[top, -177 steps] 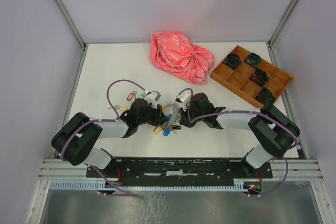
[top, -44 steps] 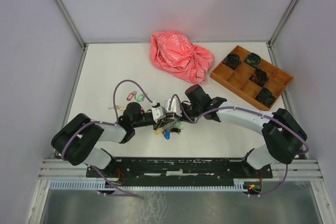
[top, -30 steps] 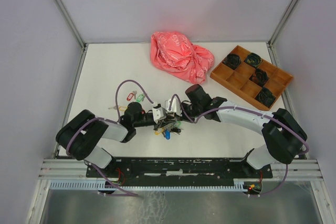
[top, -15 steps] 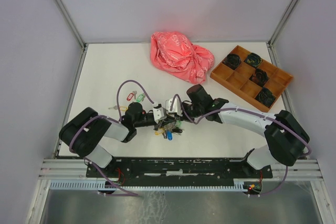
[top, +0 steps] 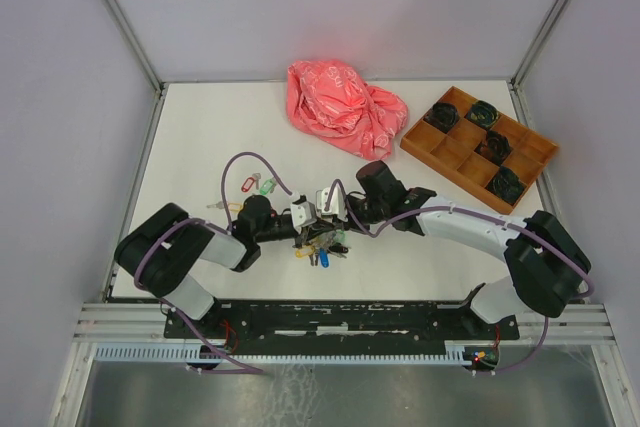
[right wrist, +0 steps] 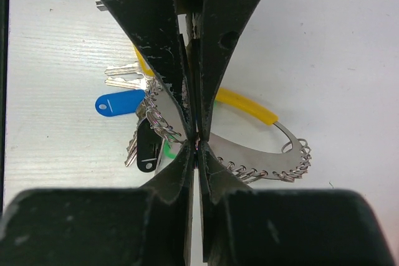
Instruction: Put the keys on the keyring
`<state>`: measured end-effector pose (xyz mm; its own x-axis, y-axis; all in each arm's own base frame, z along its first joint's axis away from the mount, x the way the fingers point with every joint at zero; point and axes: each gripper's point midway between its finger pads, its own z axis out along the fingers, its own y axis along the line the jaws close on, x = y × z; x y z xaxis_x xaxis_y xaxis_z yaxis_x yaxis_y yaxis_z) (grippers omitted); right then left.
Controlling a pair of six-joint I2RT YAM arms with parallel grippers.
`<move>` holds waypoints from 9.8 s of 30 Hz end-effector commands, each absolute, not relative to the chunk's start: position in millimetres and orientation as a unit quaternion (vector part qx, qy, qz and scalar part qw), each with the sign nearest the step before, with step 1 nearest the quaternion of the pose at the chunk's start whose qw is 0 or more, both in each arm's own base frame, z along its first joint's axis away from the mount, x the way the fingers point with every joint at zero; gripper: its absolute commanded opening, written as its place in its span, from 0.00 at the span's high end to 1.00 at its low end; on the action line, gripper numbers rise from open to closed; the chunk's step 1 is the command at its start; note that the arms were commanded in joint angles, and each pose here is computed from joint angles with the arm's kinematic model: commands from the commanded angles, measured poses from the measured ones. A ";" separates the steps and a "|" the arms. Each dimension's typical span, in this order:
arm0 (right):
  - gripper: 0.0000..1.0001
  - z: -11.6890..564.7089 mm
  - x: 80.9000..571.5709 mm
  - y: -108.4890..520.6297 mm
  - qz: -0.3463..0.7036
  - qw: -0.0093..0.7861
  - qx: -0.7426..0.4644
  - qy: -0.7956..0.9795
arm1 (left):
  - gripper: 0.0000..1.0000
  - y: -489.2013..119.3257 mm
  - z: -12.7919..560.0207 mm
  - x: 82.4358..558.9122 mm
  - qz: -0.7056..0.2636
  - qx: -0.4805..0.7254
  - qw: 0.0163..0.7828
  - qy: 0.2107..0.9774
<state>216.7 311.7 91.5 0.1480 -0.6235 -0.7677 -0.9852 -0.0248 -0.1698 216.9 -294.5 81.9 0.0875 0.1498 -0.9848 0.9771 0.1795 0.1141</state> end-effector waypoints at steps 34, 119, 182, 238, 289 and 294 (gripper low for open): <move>0.61 145.5 222.5 307.1 0.281 0.562 -0.524 0.575 | 0.97 -281.4 135.8 222.3 -0.242 0.565 0.544 0.571; 0.72 129.9 211.7 328.4 0.323 0.489 -0.621 0.521 | 0.97 -291.1 138.6 204.6 -0.283 0.588 0.505 0.565; 0.99 183.1 223.3 300.6 0.336 0.542 -0.430 0.639 | 0.44 -274.1 165.6 216.6 -0.371 0.320 0.608 0.625; 0.99 192.0 216.2 289.5 0.245 0.633 -0.408 0.611 | 0.68 -289.2 202.1 207.3 -0.218 0.321 0.776 0.496; 0.99 193.0 215.7 294.9 0.263 0.626 -0.381 0.628 | 0.78 -313.2 197.9 214.8 -0.214 0.326 0.771 0.503; 0.99 195.3 217.6 292.4 0.259 0.630 -0.372 0.631 | 0.76 -318.0 191.7 207.9 -0.229 0.343 0.760 0.502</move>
